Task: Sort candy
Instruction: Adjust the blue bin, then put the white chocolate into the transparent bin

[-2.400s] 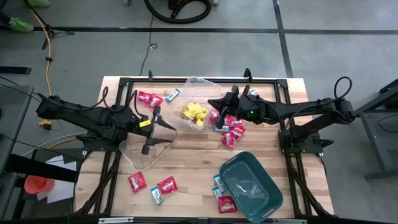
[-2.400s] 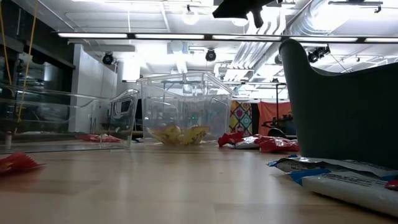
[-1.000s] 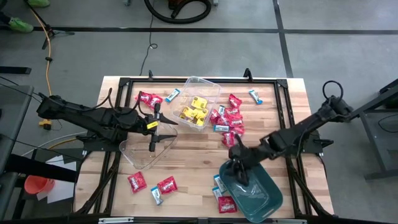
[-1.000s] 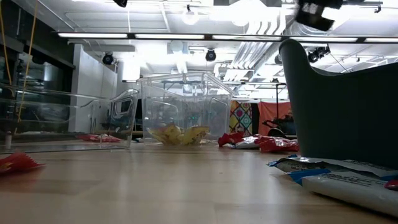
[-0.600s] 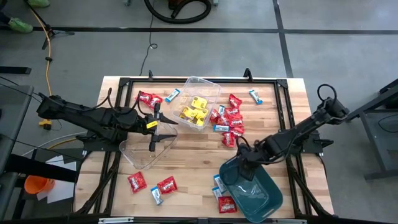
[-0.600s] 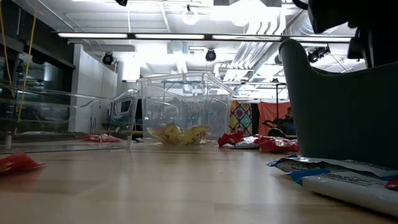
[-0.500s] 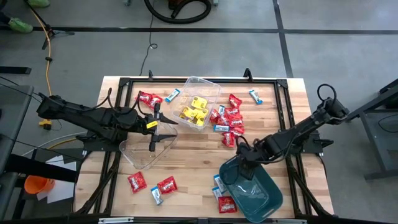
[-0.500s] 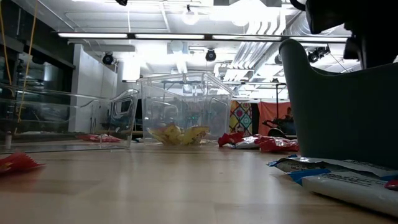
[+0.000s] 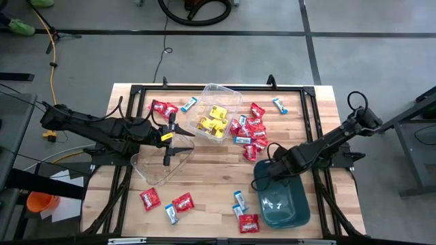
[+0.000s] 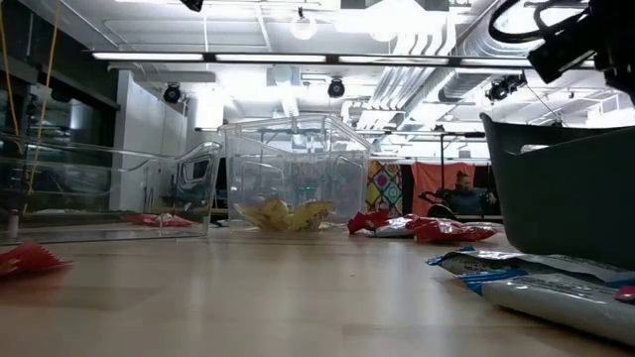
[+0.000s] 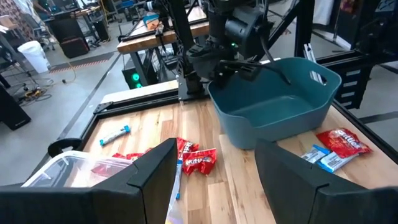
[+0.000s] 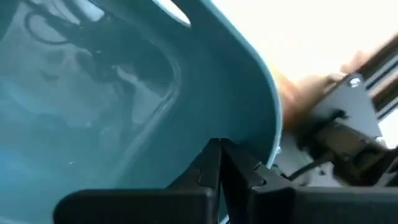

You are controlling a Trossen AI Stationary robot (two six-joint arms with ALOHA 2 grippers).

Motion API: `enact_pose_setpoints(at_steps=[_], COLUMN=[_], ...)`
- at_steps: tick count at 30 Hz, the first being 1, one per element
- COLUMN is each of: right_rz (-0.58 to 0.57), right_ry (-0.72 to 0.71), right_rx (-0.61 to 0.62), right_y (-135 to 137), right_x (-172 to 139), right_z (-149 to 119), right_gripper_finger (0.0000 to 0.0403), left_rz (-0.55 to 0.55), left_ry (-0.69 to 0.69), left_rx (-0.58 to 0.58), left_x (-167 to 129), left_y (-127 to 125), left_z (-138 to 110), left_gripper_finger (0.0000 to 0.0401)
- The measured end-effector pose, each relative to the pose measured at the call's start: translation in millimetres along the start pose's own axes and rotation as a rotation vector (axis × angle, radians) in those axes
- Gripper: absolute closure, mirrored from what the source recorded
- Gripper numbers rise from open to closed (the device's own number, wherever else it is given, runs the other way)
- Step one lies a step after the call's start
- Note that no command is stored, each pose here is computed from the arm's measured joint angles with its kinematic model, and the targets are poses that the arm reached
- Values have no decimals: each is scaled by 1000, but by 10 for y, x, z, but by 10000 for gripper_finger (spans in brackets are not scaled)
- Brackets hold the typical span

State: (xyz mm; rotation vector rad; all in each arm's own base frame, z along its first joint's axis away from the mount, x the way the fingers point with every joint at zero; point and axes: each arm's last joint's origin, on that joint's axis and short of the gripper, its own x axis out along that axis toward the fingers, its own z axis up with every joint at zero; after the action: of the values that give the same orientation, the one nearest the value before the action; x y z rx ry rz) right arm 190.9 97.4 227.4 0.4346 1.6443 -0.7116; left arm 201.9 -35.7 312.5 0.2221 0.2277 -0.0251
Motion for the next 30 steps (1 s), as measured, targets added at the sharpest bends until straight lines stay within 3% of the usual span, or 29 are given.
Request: enact_pose_setpoints(at_steps=[5,9,15,23,30], right_rz=[9,59,94,-45,-193], right_ry=[-31,-70,-323,-668,-607], right_rx=[-66,-97,-156,-169,-88], right_y=[11,41,39,-24,-162], right_x=[-32,-261,-750,-995,-719], right_z=[13,30,94,188,371], right_gripper_finger=[401,402,402,402,396], left_rz=[13,66,159,404,469], left_ry=[2,12,73,334,343], left_rx=[0,1,22,57,45], left_x=[0,-1,-6,-174,-212], left_y=[4,19,41,109,130], left_z=[0,-4,-50,-275,-282], left_gripper_finger=[196,196,196,196,196])
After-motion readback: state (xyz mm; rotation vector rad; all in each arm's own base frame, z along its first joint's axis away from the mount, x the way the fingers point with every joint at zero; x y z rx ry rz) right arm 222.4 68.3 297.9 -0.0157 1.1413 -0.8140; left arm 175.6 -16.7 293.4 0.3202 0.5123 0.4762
